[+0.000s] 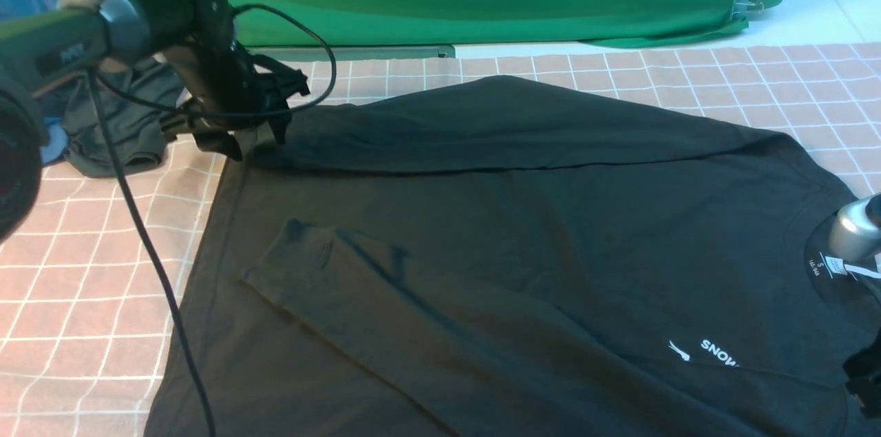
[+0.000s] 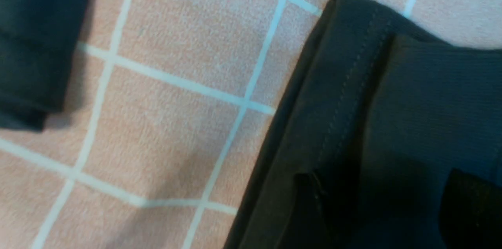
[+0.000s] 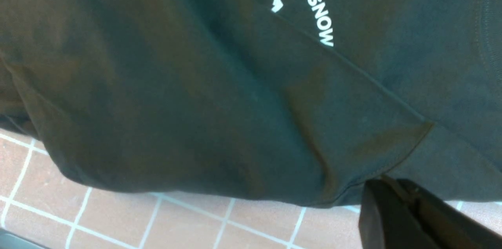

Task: Fold a long-sleeved shirt over a pink coffee tablecloth.
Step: 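Grab the top left corner of the dark shirt with the left gripper, then fold the left side of the dark shirt inward over its body with the left gripper, then grasp the near edge of the shirt at its hem and shoulder corners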

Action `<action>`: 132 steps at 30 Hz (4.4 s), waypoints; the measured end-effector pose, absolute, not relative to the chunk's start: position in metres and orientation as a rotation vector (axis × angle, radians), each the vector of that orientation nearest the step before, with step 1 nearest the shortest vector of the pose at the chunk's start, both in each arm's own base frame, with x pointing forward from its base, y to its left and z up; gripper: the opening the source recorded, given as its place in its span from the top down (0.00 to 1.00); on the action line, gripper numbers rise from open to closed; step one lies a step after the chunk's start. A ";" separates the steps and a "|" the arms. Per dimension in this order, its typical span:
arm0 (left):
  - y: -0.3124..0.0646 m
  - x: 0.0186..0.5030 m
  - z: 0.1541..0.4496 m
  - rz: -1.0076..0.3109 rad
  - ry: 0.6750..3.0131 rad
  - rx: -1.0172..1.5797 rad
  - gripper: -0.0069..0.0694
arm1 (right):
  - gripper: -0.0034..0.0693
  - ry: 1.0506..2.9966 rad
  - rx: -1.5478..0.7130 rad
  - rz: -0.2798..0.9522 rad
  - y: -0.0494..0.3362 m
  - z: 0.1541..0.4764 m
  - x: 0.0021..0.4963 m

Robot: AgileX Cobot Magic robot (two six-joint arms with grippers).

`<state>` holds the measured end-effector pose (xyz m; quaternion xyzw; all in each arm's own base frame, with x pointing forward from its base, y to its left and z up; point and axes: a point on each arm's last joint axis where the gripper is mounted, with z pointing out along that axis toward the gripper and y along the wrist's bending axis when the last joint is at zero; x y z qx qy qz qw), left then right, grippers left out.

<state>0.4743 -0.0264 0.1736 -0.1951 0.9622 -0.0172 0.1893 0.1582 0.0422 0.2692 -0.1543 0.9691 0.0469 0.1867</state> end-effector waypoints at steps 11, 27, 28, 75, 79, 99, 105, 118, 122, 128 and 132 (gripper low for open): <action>-0.028 0.476 0.166 -0.045 2.740 -0.426 0.84 | 0.90 2.710 -0.428 0.135 0.043 0.270 0.160; -0.026 0.415 0.298 -0.073 2.739 -0.422 0.87 | 0.90 2.663 -0.418 0.135 0.043 0.272 0.164; -0.026 0.411 0.303 -0.081 2.750 -0.428 0.87 | 0.90 2.661 -0.417 0.135 0.043 0.272 0.164; -0.021 0.280 0.273 -0.086 2.973 -0.494 0.47 | 0.90 2.590 -0.374 0.133 0.049 0.282 0.199; -0.023 0.286 0.290 -0.128 2.876 -0.475 0.63 | 0.91 2.593 -0.317 0.118 0.045 0.298 0.231; -0.029 0.289 0.293 -0.237 2.844 -0.441 0.89 | 0.27 2.793 -0.327 0.159 0.046 0.220 0.437; -0.029 0.289 0.293 -0.235 2.844 -0.439 0.89 | 0.23 2.847 -0.491 0.156 0.067 0.184 0.450; -0.029 0.291 0.294 -0.234 2.819 -0.408 0.89 | 0.90 2.790 -0.558 0.097 0.068 0.177 0.462; -0.029 0.292 0.294 -0.235 2.812 -0.406 0.89 | 0.90 2.759 -0.557 0.100 0.069 0.193 0.468; -0.029 0.293 0.294 -0.237 2.801 -0.404 0.89 | 0.81 2.676 -0.701 0.161 0.090 0.204 0.470; -0.029 0.293 0.294 -0.237 2.801 -0.404 0.89 | 0.59 2.639 -0.796 0.166 0.109 0.197 0.469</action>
